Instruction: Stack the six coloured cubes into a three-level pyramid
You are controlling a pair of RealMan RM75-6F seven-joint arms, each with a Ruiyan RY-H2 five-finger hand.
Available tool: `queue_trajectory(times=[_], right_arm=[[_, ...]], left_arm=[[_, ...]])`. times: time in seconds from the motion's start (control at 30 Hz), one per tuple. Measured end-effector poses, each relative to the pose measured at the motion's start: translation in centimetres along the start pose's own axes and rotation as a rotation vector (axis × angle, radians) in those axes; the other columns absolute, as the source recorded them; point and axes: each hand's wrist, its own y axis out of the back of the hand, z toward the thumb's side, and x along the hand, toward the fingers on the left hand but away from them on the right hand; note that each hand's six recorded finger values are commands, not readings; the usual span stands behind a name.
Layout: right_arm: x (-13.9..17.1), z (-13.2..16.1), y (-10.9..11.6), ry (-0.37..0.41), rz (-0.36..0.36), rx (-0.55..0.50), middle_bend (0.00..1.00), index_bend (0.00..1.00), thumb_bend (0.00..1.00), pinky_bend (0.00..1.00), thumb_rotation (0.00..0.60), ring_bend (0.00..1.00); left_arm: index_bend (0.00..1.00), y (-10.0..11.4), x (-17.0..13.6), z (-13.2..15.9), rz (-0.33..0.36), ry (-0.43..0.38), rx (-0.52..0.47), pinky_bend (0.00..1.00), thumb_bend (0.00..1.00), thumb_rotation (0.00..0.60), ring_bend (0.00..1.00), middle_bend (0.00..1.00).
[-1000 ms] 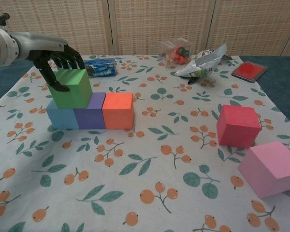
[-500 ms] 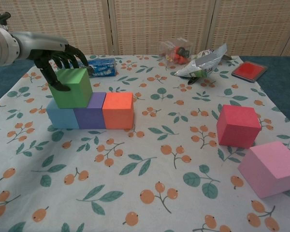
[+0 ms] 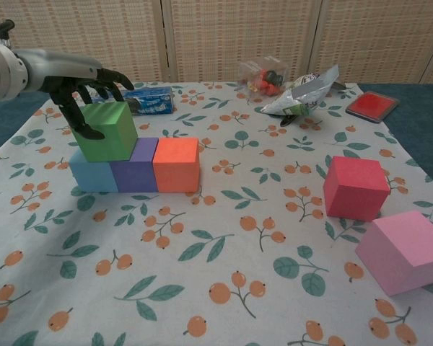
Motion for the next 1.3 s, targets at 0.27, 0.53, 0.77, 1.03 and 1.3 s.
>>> queue_trajectory(times=[0.27, 0.53, 0.77, 1.03, 1.3], right_arm=[[0.1, -0.2, -0.3, -0.004, 0.023, 0.003, 0.0, 0.0, 0.0, 0.0, 0.6, 0.0], [-0.5, 0.6, -2.9, 0.022, 0.135, 0.0, 0.08, 0.0, 0.0, 0.0, 0.6, 0.0], [-2.1, 2.3, -7.0, 0.064, 0.237, -0.005, 0.12, 0.02, 0.0, 0.0, 0.6, 0.0], [-4.2, 3.7, -11.3, 0.074, 0.306, 0.009, 0.14, 0.05, 0.0, 0.0, 0.6, 0.0], [-4.9, 5.2, -13.6, 0.085, 0.343, -0.012, 0.14, 0.06, 0.0, 0.0, 0.6, 0.0]], left_arm=[[0.0, 0.6, -1.0, -0.3, 0.033, -0.007, -0.024, 0.11, 0.31, 0.6, 0.0, 0.0], [0.06, 2.2, -3.6, -2.9, 0.189, -0.021, -0.05, 0.07, 0.3, 0.6, 0.0, 0.02], [0.15, 2.3, -6.2, -7.2, 0.315, -0.014, -0.069, 0.07, 0.29, 0.6, 0.0, 0.08], [0.17, 0.2, -9.4, -12.4, 0.336, 0.027, -0.101, 0.07, 0.29, 0.6, 0.0, 0.09], [0.17, -0.9, -10.9, -14.7, 0.329, 0.039, -0.116, 0.07, 0.29, 0.6, 0.0, 0.09]])
